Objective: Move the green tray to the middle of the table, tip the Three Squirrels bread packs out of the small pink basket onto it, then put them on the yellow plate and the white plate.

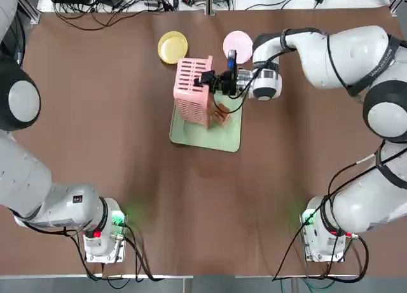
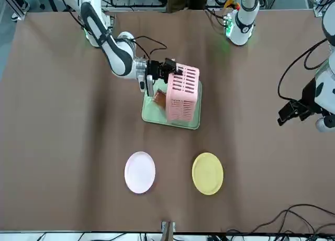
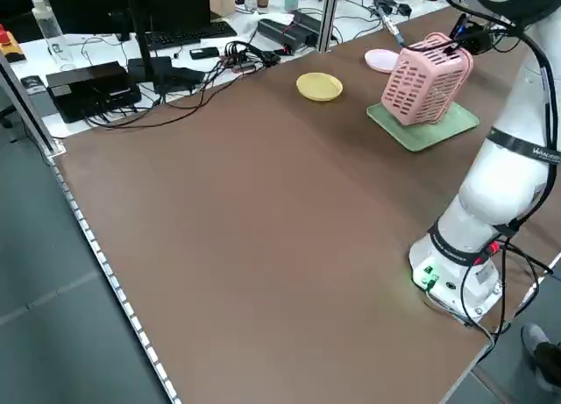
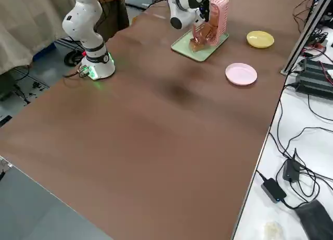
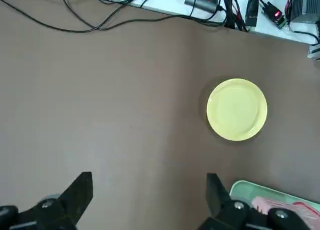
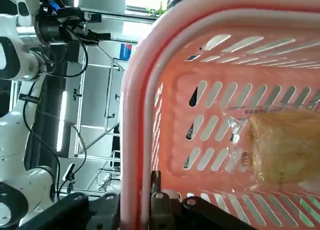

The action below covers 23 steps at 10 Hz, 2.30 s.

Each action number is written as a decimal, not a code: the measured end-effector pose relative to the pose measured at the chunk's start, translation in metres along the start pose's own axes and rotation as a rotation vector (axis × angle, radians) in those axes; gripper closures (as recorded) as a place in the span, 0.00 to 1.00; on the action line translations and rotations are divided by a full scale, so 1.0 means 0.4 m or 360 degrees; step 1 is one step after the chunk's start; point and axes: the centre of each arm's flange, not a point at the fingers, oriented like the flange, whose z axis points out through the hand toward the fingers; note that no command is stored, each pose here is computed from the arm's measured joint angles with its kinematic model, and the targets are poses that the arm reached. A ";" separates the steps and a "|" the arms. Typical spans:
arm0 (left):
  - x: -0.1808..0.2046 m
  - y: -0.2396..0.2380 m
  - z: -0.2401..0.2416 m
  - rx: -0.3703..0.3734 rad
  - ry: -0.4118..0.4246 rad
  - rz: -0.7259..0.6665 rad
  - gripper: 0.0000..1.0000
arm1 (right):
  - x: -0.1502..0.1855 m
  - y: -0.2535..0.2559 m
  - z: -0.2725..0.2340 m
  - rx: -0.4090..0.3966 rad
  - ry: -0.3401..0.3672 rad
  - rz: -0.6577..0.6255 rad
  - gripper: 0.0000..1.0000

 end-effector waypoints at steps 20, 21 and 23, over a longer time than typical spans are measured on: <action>-0.001 0.000 0.001 0.0002 -0.0006 0.0000 0.00 | -0.028 0.041 -0.085 0.0484 0.0080 -0.0204 0.93; -0.001 0.000 0.001 0.0002 -0.0006 0.0000 0.00 | -0.029 0.042 -0.071 0.0501 0.0098 -0.0189 0.93; -0.002 0.000 0.002 0.0003 -0.0012 0.0001 0.00 | -0.041 0.058 -0.025 0.0539 0.0115 -0.0164 0.93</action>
